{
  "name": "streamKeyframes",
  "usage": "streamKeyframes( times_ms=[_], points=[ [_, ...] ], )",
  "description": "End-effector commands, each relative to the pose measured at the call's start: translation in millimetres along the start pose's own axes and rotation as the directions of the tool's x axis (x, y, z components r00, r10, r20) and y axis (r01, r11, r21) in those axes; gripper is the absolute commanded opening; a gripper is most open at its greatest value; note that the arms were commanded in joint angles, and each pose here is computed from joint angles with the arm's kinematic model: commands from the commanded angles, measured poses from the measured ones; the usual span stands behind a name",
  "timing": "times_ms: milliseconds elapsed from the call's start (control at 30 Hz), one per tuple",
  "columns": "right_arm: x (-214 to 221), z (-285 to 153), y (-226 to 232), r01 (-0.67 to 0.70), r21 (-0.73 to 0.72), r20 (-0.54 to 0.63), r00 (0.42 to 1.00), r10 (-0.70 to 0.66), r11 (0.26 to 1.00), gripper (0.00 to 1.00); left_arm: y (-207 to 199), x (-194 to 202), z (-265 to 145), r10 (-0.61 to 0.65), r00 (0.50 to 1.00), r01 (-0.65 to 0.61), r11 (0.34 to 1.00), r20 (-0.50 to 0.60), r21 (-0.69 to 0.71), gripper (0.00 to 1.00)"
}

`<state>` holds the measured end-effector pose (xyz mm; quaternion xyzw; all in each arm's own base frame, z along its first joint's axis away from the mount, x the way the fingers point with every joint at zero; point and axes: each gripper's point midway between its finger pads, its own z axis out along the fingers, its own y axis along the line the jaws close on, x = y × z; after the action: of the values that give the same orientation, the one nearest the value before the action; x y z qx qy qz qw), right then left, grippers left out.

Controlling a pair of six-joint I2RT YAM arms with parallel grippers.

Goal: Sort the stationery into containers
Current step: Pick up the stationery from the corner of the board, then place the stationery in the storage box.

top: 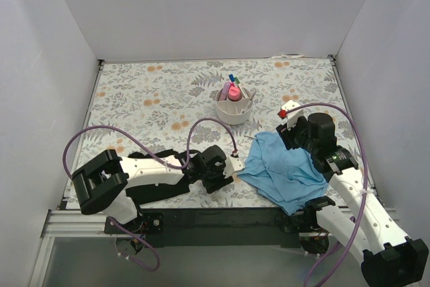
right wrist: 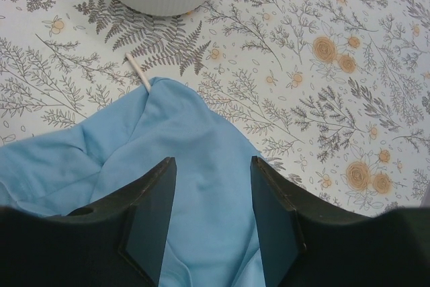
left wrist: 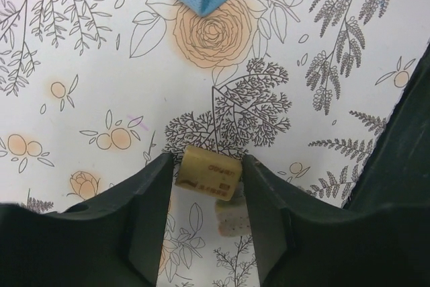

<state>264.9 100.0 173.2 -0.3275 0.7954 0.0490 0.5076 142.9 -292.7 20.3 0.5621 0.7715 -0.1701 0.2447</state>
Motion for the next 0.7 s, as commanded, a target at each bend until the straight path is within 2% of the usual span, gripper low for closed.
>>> streamKeyframes(
  times_ms=[0,67,133,233,267,367,400,600,667],
  points=[
    [0,2,0,-0.002,0.004,0.015,1.0,0.002,1.0,0.56,-5,66,1,-0.004,0.976,0.007,1.0,-0.217,0.016,0.3],
    [-2,1,-2,0.0,0.012,0.02,1.0,-0.001,1.0,0.56,-6,59,-2,0.0,0.977,0.006,1.0,-0.212,0.024,0.16],
    [-8,-3,-9,0.013,0.042,0.03,0.999,-0.014,0.999,0.56,-1,55,-11,-0.006,0.973,0.004,1.0,-0.229,-0.008,0.08],
    [-16,-8,-17,0.033,0.077,0.043,0.998,-0.036,0.997,0.56,23,15,-29,0.024,0.987,-0.04,0.995,-0.157,-0.095,0.03],
    [-19,-9,-19,0.034,0.084,0.045,0.998,-0.038,0.996,0.57,36,-11,-38,0.019,0.995,-0.031,0.992,-0.098,-0.124,0.03],
    [-25,-9,-23,0.036,0.097,0.048,0.998,-0.04,0.995,0.56,66,-51,-54,0.012,1.0,-0.015,0.983,-0.019,-0.185,0.0],
    [-23,-7,-24,0.034,0.094,0.038,0.999,-0.038,0.995,0.57,78,-80,-64,0.01,0.999,0.001,0.977,0.053,-0.211,0.0],
    [-29,4,-26,0.011,0.084,0.017,1.0,-0.012,0.996,0.56,131,-138,-76,0.0,0.982,0.056,0.955,0.188,-0.291,0.0],
    [-32,8,-28,0.003,0.086,0.022,1.0,-0.005,0.996,0.57,155,-141,-73,-0.027,0.979,0.091,0.944,0.201,-0.318,0.0]
  ],
)
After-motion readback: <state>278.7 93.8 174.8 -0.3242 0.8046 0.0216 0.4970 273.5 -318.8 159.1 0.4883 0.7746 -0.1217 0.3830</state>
